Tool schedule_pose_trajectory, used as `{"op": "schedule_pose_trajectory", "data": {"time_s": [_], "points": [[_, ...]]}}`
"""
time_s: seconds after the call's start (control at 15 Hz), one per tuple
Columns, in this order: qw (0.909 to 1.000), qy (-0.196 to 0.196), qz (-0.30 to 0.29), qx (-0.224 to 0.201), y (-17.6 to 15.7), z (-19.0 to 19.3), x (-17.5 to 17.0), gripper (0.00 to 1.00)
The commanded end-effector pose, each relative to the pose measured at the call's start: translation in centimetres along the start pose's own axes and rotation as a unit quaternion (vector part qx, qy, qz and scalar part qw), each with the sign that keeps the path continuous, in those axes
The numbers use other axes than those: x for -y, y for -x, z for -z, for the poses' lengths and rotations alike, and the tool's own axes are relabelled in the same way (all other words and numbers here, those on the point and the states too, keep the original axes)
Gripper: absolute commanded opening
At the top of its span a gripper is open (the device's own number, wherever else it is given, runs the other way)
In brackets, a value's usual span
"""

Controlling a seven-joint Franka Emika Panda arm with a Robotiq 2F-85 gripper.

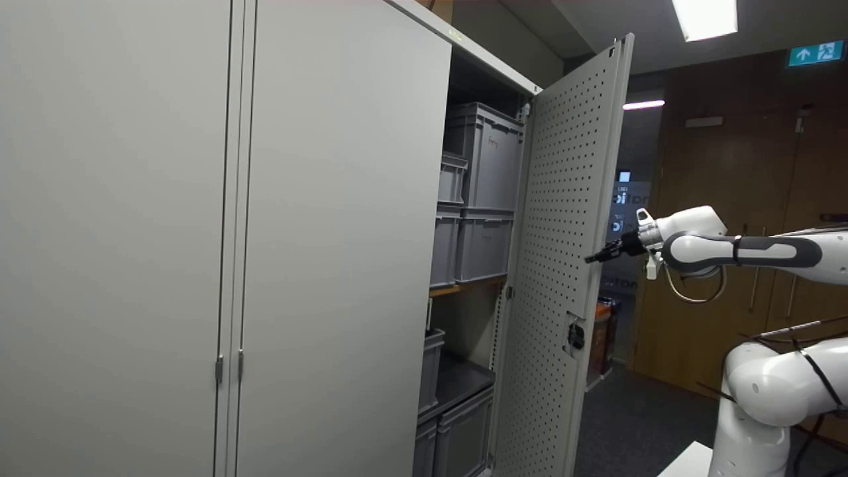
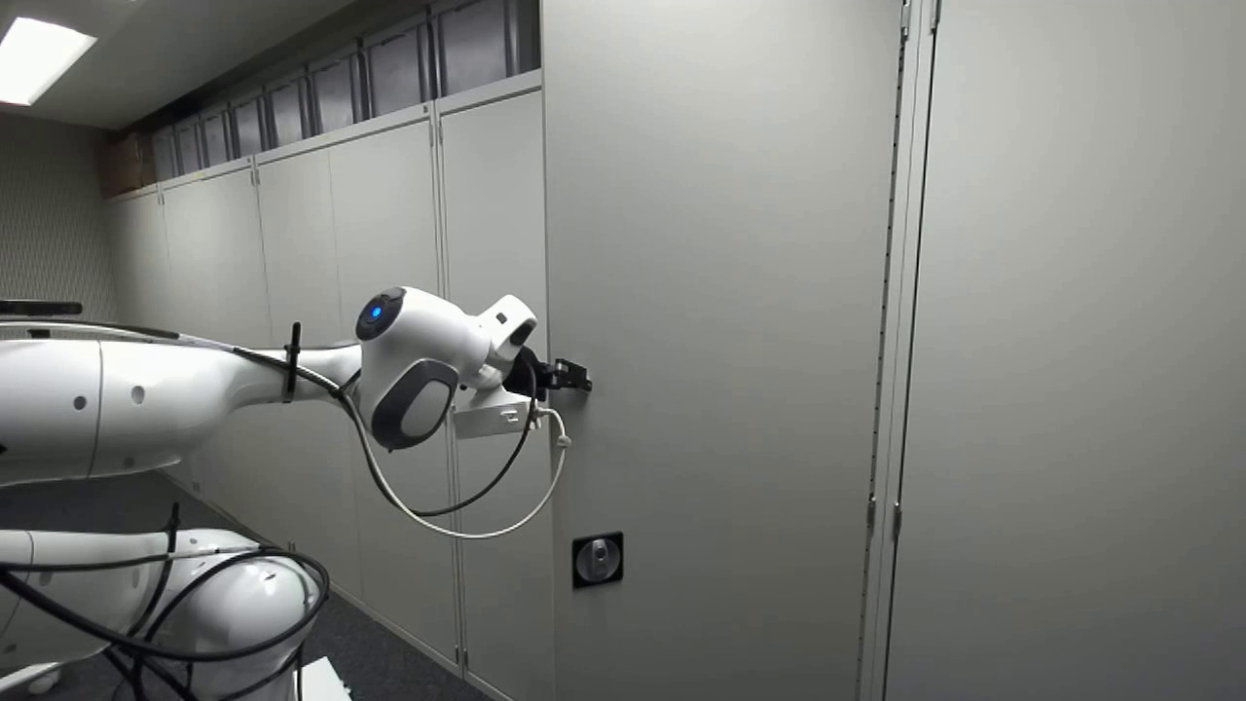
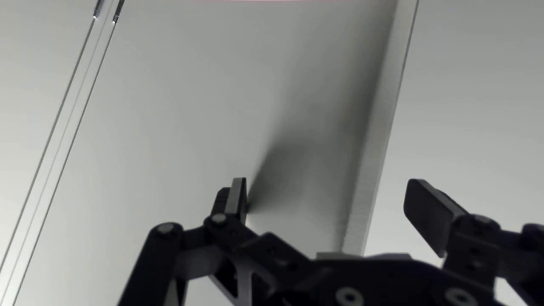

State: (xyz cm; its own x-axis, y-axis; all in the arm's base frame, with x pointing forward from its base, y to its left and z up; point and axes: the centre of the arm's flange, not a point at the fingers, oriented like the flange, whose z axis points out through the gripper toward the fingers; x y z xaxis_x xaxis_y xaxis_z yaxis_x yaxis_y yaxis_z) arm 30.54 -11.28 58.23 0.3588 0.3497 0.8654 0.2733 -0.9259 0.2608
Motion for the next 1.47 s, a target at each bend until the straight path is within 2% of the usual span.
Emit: {"op": "schedule_pose_trajectory", "data": {"time_s": [0.0,1.4], "points": [[0.9994,-0.012,0.027,-0.020,-1.26,-0.81,-0.30,1.00],[0.9933,-0.048,0.100,-0.032,-1.01,-1.26,-0.50,1.00]]}}
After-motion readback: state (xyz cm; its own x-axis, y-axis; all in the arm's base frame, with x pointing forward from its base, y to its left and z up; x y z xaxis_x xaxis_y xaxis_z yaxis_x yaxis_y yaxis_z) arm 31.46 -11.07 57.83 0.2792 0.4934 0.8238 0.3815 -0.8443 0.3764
